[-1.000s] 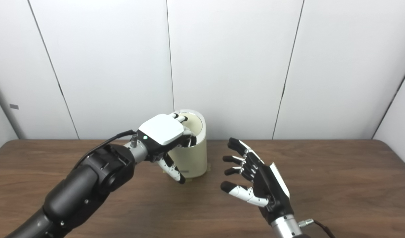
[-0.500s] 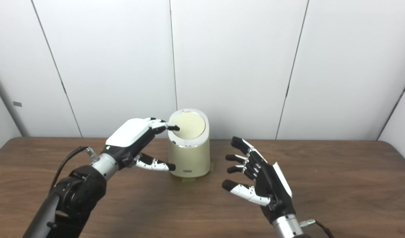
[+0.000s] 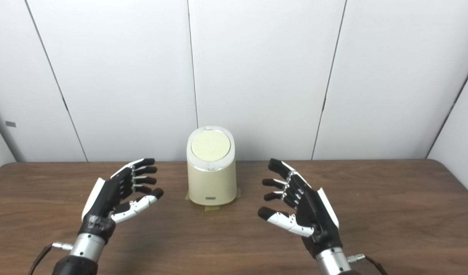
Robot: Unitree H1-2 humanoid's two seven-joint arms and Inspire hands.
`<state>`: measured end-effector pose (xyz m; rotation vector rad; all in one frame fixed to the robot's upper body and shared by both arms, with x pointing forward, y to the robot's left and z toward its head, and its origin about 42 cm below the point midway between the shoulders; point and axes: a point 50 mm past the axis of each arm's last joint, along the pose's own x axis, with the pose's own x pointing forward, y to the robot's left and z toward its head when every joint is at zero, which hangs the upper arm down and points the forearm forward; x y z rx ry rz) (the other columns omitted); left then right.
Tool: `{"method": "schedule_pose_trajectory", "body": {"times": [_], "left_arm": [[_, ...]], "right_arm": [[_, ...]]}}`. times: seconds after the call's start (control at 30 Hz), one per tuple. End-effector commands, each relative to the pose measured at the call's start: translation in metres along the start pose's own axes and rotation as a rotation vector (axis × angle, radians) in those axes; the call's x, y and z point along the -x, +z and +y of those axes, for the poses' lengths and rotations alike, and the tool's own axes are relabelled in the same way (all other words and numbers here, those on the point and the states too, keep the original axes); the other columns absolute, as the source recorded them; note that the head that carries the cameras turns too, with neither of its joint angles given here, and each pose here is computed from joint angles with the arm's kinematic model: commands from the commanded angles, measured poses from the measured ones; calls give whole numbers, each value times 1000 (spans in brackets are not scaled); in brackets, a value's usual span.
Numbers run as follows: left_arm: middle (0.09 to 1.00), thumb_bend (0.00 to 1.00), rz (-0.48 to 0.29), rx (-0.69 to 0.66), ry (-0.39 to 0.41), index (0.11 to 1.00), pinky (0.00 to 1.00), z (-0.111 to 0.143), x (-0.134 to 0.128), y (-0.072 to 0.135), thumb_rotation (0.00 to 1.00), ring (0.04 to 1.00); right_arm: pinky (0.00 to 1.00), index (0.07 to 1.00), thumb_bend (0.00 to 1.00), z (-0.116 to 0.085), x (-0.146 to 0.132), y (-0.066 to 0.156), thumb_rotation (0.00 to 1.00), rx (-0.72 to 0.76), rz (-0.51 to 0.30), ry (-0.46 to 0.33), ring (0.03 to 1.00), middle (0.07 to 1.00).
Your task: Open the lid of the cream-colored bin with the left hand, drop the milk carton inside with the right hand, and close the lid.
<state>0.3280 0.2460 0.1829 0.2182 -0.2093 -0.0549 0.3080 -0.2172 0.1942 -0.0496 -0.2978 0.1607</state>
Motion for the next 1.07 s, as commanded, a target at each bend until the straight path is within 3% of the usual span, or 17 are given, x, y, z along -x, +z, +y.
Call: {"method": "schedule_pose_trajectory", "body": {"times": [0.0, 0.23, 0.87, 1.03], "left_arm": [[731, 638, -74, 53, 9, 784, 509, 2, 1, 6, 188, 647], [695, 628, -59, 72, 68, 766, 498, 12, 15, -4, 173, 621], [739, 666, -83, 49, 43, 752, 517, 3, 12, -4, 211, 677], [754, 639, -89, 58, 43, 762, 531, -1, 12, -3, 174, 688]], "right_arm": [[572, 826, 754, -1, -7, 13, 358, 1, -74, -19, 741, 854], [578, 825, 764, -9, -9, 3, 359, 16, -67, -48, 760, 851], [601, 827, 774, -7, -6, 4, 322, 15, -53, -53, 775, 869], [608, 824, 758, -6, -6, 6, 298, 13, -50, -49, 773, 870]]}}
